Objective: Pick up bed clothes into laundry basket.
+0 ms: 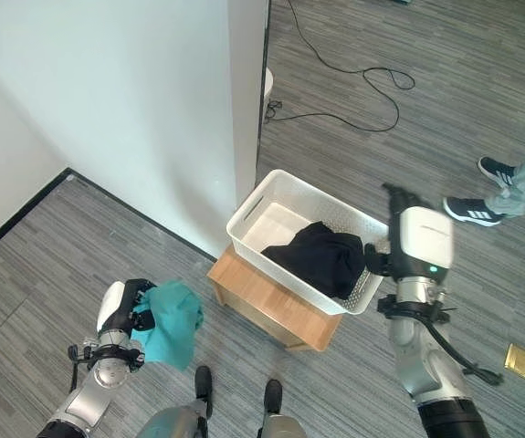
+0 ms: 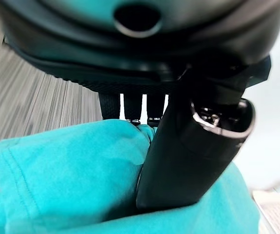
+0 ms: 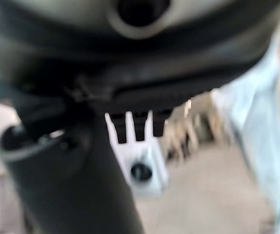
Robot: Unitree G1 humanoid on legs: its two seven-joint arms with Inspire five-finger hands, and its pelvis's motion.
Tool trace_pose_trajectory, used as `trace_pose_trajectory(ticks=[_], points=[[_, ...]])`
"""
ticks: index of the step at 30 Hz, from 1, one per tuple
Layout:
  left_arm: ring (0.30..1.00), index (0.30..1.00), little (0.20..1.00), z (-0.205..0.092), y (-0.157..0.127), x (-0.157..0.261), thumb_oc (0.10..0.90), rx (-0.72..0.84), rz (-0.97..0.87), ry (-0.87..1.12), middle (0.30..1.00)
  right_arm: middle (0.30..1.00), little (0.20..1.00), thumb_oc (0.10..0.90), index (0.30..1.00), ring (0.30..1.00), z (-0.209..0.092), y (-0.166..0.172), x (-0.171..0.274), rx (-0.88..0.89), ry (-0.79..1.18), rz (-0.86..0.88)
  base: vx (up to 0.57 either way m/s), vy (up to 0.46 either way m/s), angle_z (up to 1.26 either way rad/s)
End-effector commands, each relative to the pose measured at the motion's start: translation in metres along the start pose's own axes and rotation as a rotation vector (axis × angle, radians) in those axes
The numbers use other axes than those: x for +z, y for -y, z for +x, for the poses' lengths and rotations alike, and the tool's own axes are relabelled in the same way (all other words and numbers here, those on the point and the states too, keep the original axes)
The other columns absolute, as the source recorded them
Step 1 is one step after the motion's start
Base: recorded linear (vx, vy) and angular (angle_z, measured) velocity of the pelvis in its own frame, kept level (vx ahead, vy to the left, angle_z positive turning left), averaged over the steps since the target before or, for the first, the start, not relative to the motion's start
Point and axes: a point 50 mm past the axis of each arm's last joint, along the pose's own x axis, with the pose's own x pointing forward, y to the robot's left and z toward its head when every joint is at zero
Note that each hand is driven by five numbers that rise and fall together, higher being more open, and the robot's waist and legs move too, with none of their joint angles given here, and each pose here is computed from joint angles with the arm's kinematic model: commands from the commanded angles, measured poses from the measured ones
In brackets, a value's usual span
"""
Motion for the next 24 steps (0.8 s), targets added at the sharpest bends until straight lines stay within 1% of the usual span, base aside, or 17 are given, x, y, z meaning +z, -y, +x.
trace_pose_trajectory(ticks=[1, 2, 3, 4, 5, 6, 7, 10, 12, 13, 14, 15, 16, 18, 20, 23, 24], points=[[0.3, 0.3, 0.3, 0.017, -0.025, 0.028, 0.4, 0.251, 0.007, 0.143, 0.3, 0.9, 0.9, 0.8, 0.9, 0.9, -0.014, 0.027, -0.027, -0.306, -0.121, -0.072, 0.05, 0.016, -0.01], [0.3, 0.3, 0.3, 0.016, -0.024, 0.028, 0.4, 0.25, 0.009, 0.144, 0.3, 0.9, 0.9, 0.8, 0.9, 0.9, -0.015, 0.027, -0.028, -0.306, -0.124, -0.072, 0.04, 0.018, -0.04], [0.3, 0.3, 0.3, 0.018, -0.028, 0.04, 0.4, 0.291, -0.02, 0.189, 0.3, 0.9, 0.9, 0.8, 0.9, 0.9, -0.04, 0.007, -0.04, -0.212, -0.2, -0.091, 0.01, 0.007, -0.05], [0.3, 0.3, 0.3, 0.017, -0.028, 0.039, 0.4, 0.29, -0.018, 0.188, 0.3, 0.9, 0.9, 0.8, 0.9, 0.9, -0.041, 0.006, -0.04, -0.211, -0.201, -0.089, 0.0, 0.011, -0.09], [0.3, 0.3, 0.3, 0.018, -0.034, 0.052, 0.4, 0.312, -0.045, 0.244, 0.3, 0.9, 0.9, 0.8, 0.9, 0.9, -0.057, -0.009, -0.046, -0.134, -0.259, -0.078, -0.04, 0.02, -0.16], [0.3, 0.3, 0.3, 0.02, -0.041, 0.076, 0.4, 0.318, -0.079, 0.343, 0.3, 0.9, 0.9, 0.8, 0.9, 0.9, -0.087, -0.033, -0.056, 0.022, -0.349, -0.058, -0.04, 0.02, -0.18], [0.3, 0.3, 0.3, 0.02, -0.042, 0.076, 0.4, 0.318, -0.077, 0.342, 0.3, 0.9, 0.9, 0.8, 0.9, 0.9, -0.087, -0.034, -0.055, 0.021, -0.35, -0.054, -0.06, 0.029, -0.18], [0.3, 0.3, 0.3, 0.024, -0.066, 0.123, 0.4, 0.373, -0.068, 0.558, 0.3, 0.9, 0.9, 0.8, 0.9, 0.9, -0.15, -0.075, -0.064, 0.388, -0.444, -0.086, -0.08, 0.039, -0.13], [0.3, 0.3, 0.3, 0.024, -0.088, 0.158, 0.4, 0.43, -0.076, 0.71, 0.3, 0.9, 0.9, 0.8, 0.9, 0.9, -0.188, -0.092, -0.066, 0.616, -0.494, -0.096, -0.05, 0.026, -0.22], [0.3, 0.3, 0.3, 0.021, -0.097, 0.174, 0.4, 0.445, -0.093, 0.786, 0.3, 0.9, 0.9, 0.8, 0.9, 0.9, -0.2, -0.097, -0.066, 0.702, -0.51, -0.093, -0.05, 0.017, -0.15], [0.3, 0.3, 0.3, 0.016, -0.104, 0.191, 0.4, 0.452, -0.124, 0.865, 0.3, 0.9, 0.9, 0.8, 0.9, 0.9, -0.216, -0.102, -0.066, 0.811, -0.513, -0.11, -0.05, 0.009, -0.06], [0.3, 0.3, 0.3, 0.006, -0.12, 0.221, 0.4, 0.492, -0.182, 1.001, 0.3, 0.9, 0.9, 0.8, 0.9, 0.9, -0.236, -0.105, -0.066, 0.947, -0.536, -0.108, -0.04, 0.002, -0.02], [0.3, 0.3, 0.3, 0.006, -0.121, 0.221, 0.4, 0.493, -0.182, 1.004, 0.3, 0.9, 0.9, 0.8, 0.9, 0.9, -0.235, -0.106, -0.066, 0.946, -0.536, -0.103, -0.07, -0.001, -0.02], [0.3, 0.3, 0.3, 0.001, -0.13, 0.242, 0.4, 0.51, -0.23, 1.083, 0.3, 0.9, 0.9, 0.8, 0.9, 0.9, -0.24, -0.107, -0.065, 0.993, -0.551, -0.077, -0.02, -0.002, -0.04], [0.3, 0.3, 0.3, -0.001, -0.134, 0.258, 0.4, 0.515, -0.26, 1.129, 0.3, 0.9, 0.9, 0.8, 0.9, 0.9, -0.232, -0.109, -0.064, 0.979, -0.561, -0.036, 0.0, 0.001, -0.16], [0.3, 0.3, 0.3, 0.006, -0.121, 0.266, 0.4, 0.419, -0.273, 1.117, 0.3, 0.9, 0.9, 0.8, 0.9, 0.9, -0.22, -0.108, -0.063, 0.949, -0.556, -0.003, -0.01, 0.006, -0.18], [0.3, 0.3, 0.3, 0.006, -0.121, 0.266, 0.4, 0.419, -0.274, 1.117, 0.3, 0.9, 0.9, 0.8, 0.9, 0.9, -0.22, -0.108, -0.064, 0.949, -0.556, -0.003, 0.0, -0.004, -0.13]])
